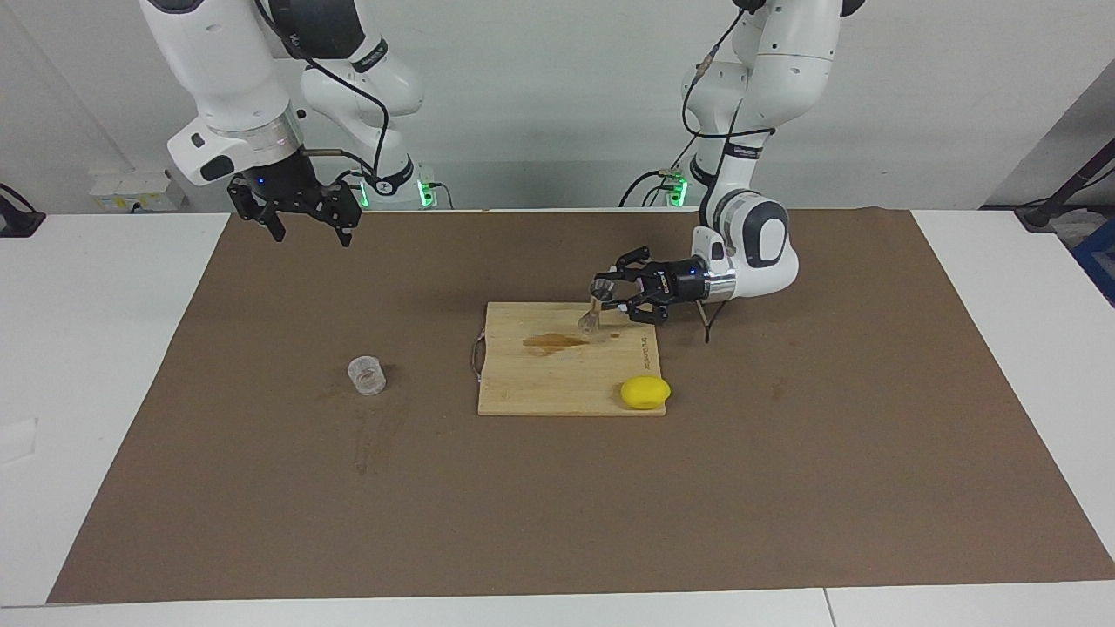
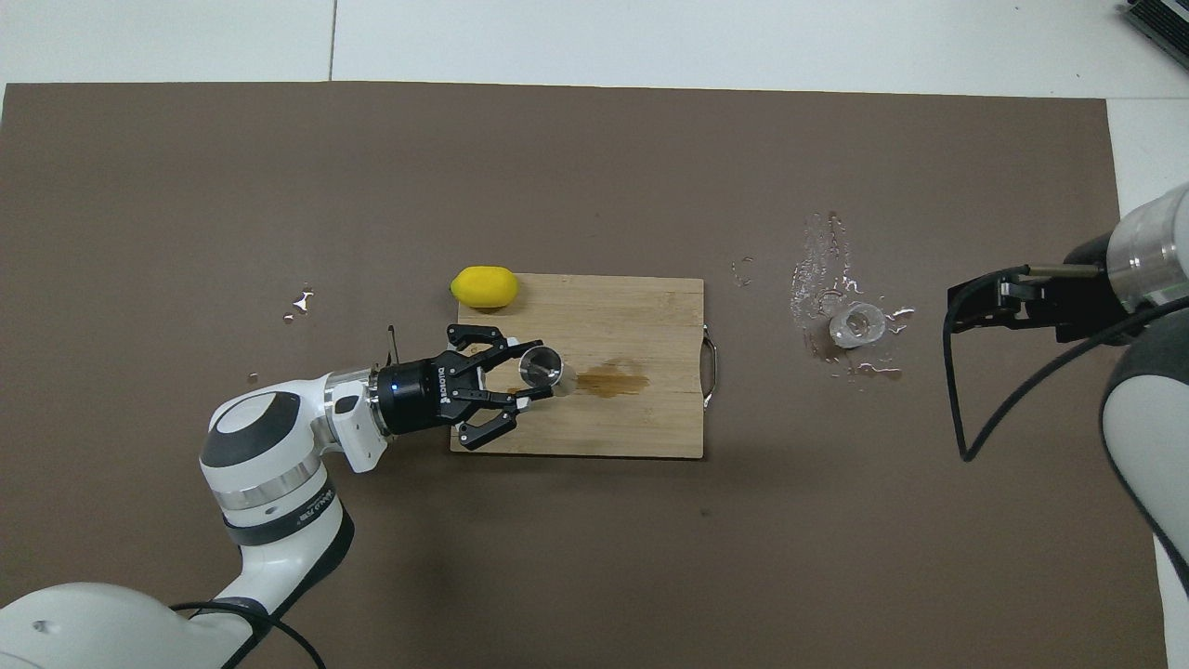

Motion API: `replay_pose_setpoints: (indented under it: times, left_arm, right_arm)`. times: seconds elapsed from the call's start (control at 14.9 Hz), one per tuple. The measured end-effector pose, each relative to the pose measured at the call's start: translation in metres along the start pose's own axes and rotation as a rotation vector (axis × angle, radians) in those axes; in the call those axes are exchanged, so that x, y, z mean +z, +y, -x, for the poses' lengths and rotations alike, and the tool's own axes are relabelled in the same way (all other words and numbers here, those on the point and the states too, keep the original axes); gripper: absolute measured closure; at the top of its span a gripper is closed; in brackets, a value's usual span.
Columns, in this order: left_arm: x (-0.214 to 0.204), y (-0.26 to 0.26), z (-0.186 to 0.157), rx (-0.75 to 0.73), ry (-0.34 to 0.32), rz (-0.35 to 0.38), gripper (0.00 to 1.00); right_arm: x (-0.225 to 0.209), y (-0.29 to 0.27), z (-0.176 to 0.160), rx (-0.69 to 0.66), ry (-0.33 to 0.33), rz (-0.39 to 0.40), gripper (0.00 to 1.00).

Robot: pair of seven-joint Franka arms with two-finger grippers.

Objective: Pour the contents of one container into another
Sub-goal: 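Carry the dark cup with the left gripper onto the cutting board center, then release the dark cup with the left gripper while the right gripper reaches the glass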

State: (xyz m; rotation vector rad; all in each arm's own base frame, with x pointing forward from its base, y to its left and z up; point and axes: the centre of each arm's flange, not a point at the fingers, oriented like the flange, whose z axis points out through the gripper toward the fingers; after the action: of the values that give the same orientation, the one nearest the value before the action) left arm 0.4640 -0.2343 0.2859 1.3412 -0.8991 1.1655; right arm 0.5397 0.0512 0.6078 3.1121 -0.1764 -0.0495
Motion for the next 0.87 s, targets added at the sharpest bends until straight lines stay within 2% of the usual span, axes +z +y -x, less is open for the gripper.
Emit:
replay_pose_setpoints:
  times: [0.27, 0.47, 0.87]
  left_arm:
    - [0.048, 0.010, -0.001, 0.001, -0.019, -0.093, 0.50]
    - [0.079, 0.019, 0.002, 0.067, -0.073, -0.142, 0.50]
    - [0.076, 0.010, 0.015, 0.137, -0.118, -0.169, 0.50]
  right_arm:
    - [0.000, -0.002, 0.001, -0.002, -0.002, -0.010, 0.00]
    - [-0.001, -0.006, 0.001, 0.026, 0.002, -0.017, 0.00]
    - [0.003, -0.008, -0.008, 0.169, 0.028, -0.029, 0.00]
